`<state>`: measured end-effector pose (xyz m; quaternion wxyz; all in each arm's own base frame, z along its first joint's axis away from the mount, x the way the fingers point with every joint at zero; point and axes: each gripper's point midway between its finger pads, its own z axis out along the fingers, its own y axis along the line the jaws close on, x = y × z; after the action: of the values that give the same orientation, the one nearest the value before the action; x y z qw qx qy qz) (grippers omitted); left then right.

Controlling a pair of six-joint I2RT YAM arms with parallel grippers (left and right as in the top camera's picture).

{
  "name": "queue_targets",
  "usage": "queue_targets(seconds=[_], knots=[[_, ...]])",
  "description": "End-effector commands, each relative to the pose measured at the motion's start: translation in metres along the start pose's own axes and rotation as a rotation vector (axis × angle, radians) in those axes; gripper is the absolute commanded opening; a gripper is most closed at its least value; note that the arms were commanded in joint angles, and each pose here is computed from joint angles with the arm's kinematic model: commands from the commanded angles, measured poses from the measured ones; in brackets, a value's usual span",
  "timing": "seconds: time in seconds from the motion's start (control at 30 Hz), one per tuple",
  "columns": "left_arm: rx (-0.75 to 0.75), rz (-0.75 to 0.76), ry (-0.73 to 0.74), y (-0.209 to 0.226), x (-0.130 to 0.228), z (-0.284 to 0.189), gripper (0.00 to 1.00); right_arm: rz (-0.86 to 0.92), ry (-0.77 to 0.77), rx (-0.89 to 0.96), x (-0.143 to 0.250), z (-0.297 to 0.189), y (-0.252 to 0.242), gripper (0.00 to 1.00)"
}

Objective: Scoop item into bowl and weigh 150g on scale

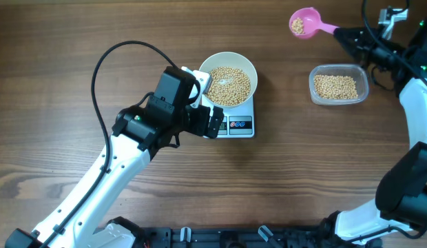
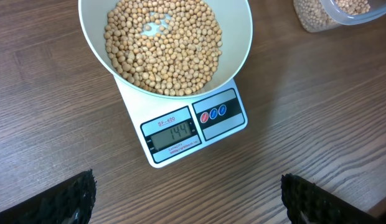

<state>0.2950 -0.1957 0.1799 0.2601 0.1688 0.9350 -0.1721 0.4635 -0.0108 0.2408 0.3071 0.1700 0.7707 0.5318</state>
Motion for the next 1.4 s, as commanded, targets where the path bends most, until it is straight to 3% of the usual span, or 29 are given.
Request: queue_targets(seconds=[0.0,0.27,0.43,0.6,0.87,0.97,1.1,1.37], knots=[[-0.005,-0.008,-0.023,0.001,-0.007,-0.004,1.0,-0.047,-0.02,-0.033,-0.008,-0.012,0.014,0.04],[-0.006,-0.008,-0.023,0.002,-0.007,-0.005,1.0,-0.106,-0.092,-0.064,-0.032,-0.046,0.014,0.04],[-0.005,-0.008,-0.023,0.001,-0.007,-0.004,1.0,0.038,-0.094,-0.091,-0.036,-0.064,0.011,0.04],[-0.006,-0.008,-0.023,0.002,-0.007,-0.005,1.0,0.084,-0.099,-0.087,-0.036,-0.068,0.008,0.04],[-0.005,-0.008,-0.023,0.001,-0.007,-0.004,1.0,0.016,-0.121,-0.04,-0.037,-0.068,-0.002,0.05],[-0.005,-0.008,-0.023,0.001,-0.007,-0.004,1.0,0.051,-0.129,-0.004,-0.034,-0.07,-0.011,0.05],[-0.005,-0.008,-0.023,0.001,-0.007,-0.004,1.0,0.195,-0.154,0.182,-0.017,-0.082,-0.048,0.04],[-0.006,-0.008,-0.023,0.002,-0.007,-0.005,1.0,0.127,-0.231,0.267,-0.016,-0.1,-0.023,0.05]])
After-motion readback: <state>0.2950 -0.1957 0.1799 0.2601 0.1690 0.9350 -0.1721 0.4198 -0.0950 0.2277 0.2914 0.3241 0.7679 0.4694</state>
